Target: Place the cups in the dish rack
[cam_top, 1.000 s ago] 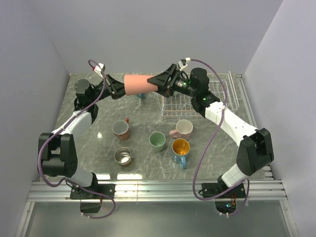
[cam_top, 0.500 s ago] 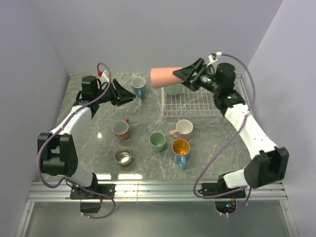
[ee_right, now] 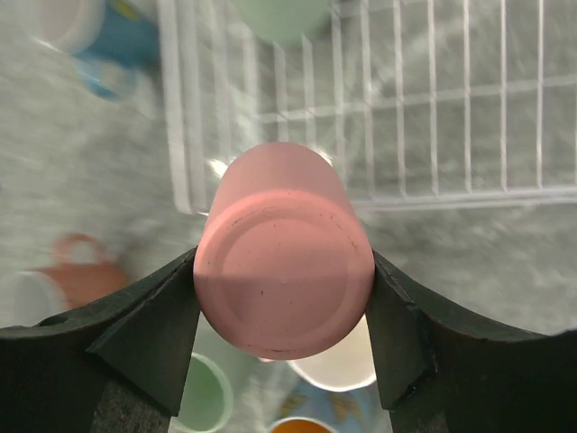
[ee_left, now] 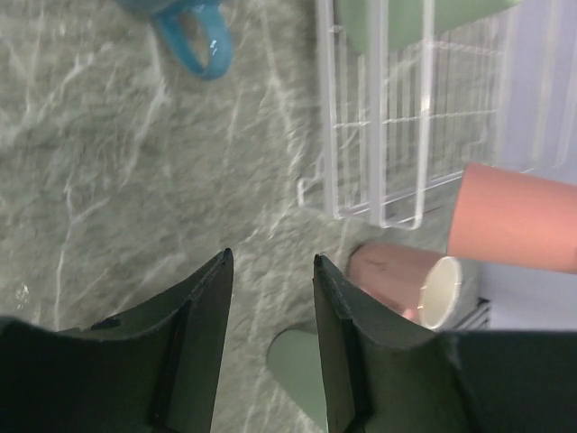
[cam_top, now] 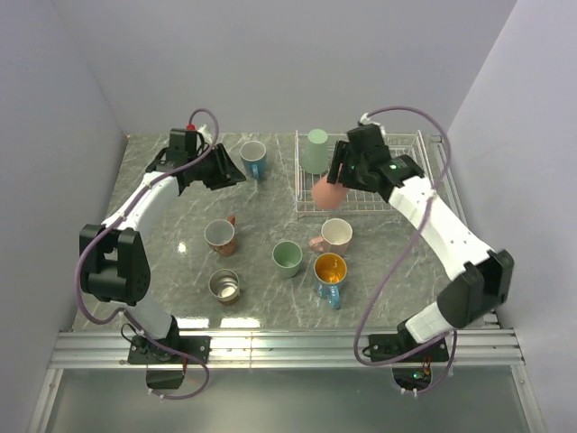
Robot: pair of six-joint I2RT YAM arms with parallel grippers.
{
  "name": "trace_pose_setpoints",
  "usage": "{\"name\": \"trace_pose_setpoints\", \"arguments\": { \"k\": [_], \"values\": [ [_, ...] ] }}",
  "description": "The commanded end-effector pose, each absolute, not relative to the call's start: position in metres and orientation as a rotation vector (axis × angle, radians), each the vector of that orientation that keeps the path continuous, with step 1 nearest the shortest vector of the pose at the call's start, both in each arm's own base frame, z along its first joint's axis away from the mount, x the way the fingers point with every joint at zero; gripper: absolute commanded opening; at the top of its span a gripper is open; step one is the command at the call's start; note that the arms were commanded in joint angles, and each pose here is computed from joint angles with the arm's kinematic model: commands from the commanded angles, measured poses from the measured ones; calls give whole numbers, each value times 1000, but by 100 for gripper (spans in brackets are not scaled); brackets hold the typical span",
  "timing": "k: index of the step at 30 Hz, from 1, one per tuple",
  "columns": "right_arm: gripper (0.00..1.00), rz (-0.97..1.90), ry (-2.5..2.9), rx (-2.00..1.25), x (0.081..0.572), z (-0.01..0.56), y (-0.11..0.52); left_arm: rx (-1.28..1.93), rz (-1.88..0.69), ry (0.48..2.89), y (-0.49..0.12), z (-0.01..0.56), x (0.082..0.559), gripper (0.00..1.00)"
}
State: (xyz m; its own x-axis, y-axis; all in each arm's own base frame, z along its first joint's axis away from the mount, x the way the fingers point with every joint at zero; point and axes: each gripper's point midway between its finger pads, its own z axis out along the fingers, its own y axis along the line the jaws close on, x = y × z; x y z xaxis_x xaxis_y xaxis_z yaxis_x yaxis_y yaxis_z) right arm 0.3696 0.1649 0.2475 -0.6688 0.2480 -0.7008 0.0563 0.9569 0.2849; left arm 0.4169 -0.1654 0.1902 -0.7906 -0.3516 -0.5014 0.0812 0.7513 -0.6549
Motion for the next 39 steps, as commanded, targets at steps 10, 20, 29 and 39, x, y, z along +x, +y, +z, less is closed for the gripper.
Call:
{"name": "trace_pose_setpoints", "arguments": {
  "k": [10,20,29,39],
  "values": [
    [0,40,2331,154,416,226,169,-155,-699,2383,-161,184,401,45],
    [0,20,2356,98,437,213,190,-172,-679,2391,-155,178,387,44],
    [0,1,2348,75,439,193,213,-174,-676,2392,-154,184,383,43],
    [0,-51,2311,90,445,177,224,-175,-655,2403,-150,184,375,42]
  ]
}}
